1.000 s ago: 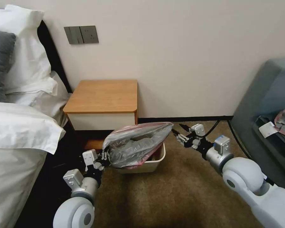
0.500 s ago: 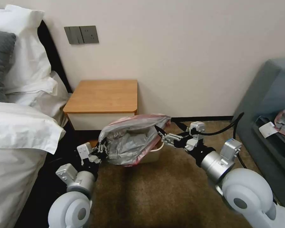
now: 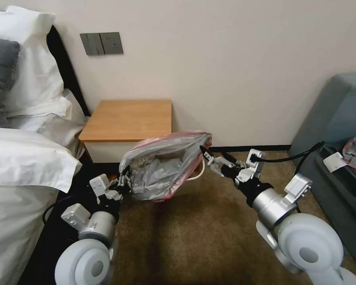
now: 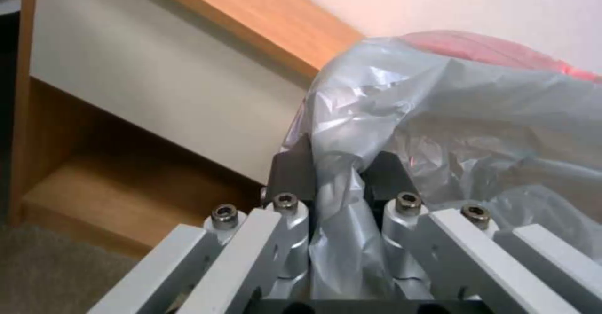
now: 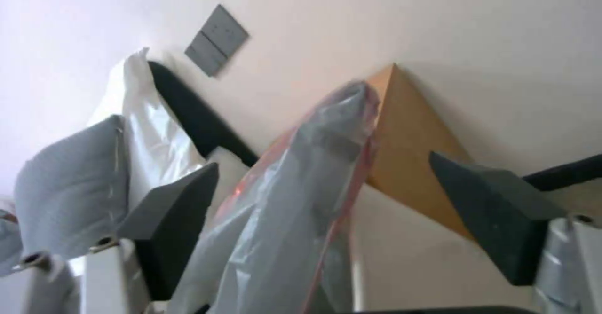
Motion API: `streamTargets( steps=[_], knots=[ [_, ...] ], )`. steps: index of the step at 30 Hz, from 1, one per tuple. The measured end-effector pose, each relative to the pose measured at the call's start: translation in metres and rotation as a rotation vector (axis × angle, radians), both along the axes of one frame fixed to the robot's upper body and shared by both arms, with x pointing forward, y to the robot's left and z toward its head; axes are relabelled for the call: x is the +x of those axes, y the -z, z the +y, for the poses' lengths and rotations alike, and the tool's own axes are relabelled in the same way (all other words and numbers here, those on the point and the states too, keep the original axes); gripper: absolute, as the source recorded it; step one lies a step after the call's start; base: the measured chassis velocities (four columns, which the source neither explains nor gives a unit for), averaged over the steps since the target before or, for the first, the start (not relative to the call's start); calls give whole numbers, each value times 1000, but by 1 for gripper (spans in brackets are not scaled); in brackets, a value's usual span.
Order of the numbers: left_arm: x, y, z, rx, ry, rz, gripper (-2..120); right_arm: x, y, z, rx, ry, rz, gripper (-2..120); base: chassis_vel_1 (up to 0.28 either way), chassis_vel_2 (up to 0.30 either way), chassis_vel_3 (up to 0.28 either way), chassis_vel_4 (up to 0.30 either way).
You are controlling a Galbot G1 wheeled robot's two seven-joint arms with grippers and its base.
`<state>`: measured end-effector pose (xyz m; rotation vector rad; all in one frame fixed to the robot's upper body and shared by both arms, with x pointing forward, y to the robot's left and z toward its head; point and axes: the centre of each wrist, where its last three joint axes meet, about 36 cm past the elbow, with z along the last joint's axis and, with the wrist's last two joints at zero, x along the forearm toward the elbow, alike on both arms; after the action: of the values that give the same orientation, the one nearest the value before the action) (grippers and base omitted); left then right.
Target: Pick up the garbage bag from the table and place it over the trash can.
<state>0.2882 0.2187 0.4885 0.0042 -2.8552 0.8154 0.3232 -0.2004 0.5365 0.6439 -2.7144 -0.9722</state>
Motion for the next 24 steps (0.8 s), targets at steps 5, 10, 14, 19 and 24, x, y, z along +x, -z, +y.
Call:
streamTargets(
  steps=[5,10,14,19,24],
  knots=[
    [0,-1,-2,-12,1,-2,11,15,13,7,19,6,7,84,0,0,0,0],
    [0,-3,-1,-13,0,-6,11,24,23,9,29,18,10,84,0,0,0,0],
    [0,-3,-1,-13,2,-4,11,27,27,12,35,24,2,84,0,0,0,0],
    [0,-1,-2,-18,4,4,11,26,25,18,47,17,-16,67,0,0,0,0],
    [1,0,-3,-17,4,9,11,25,23,22,52,17,-34,47,0,0,0,0]
  ],
)
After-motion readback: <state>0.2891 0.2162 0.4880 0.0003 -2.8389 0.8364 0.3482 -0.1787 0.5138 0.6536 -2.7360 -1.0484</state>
